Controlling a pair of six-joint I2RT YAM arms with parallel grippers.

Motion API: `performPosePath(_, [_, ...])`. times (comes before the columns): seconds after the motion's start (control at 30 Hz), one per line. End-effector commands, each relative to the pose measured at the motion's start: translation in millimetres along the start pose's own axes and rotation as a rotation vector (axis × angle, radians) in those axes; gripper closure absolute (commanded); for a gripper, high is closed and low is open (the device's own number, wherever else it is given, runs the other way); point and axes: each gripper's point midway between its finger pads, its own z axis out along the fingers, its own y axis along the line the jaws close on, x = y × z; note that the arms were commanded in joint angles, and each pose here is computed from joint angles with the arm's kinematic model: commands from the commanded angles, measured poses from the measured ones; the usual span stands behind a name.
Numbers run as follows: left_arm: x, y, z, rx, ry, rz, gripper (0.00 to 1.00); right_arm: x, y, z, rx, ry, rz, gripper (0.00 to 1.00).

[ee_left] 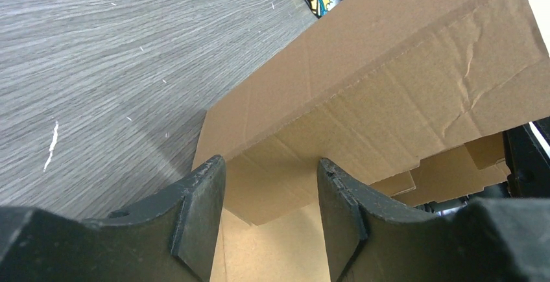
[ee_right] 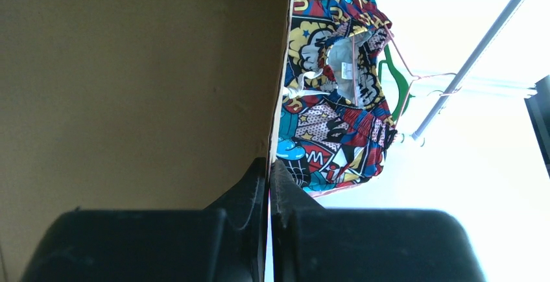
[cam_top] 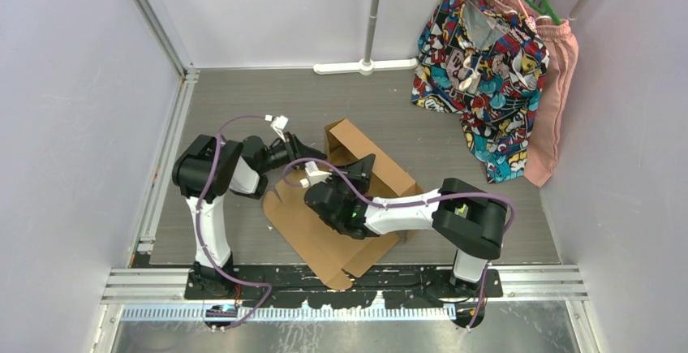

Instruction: Fold the paper box

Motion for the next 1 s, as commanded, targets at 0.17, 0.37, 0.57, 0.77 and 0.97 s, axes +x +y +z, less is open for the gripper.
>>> performPosePath(0.17, [-22.5,-13.3,-5.9,0.024,-0.060,0.129,0.43,-21.2,21.1,-6.2,-0.052,-0.094,0.004,0.95])
performPosePath(0.37, [-24.6,-15.1,-4.7,0.031,-0.061,0.144,0.41,-21.3,20.2,-6.7,-0.055,-0.097,0.008,0.95])
performPosePath(0.57, [-24.8,-13.7,-3.0,0.035,-0.059,0.159,0.39,-20.9,20.3,-7.3,-0.062,-0.102,0.009,0.95])
performPosePath(0.77, [-26.4,-8.7,-0.3,0.026,-0.066,0.174,0.39,-19.8,22.0,-7.6,-0.072,-0.112,0.004,0.95])
performPosePath(0.97, [-30.0,-4.4,3.4,0.022,-0.074,0.184,0.38,-20.1,22.4,-7.9,-0.077,-0.118,0.002,0.95])
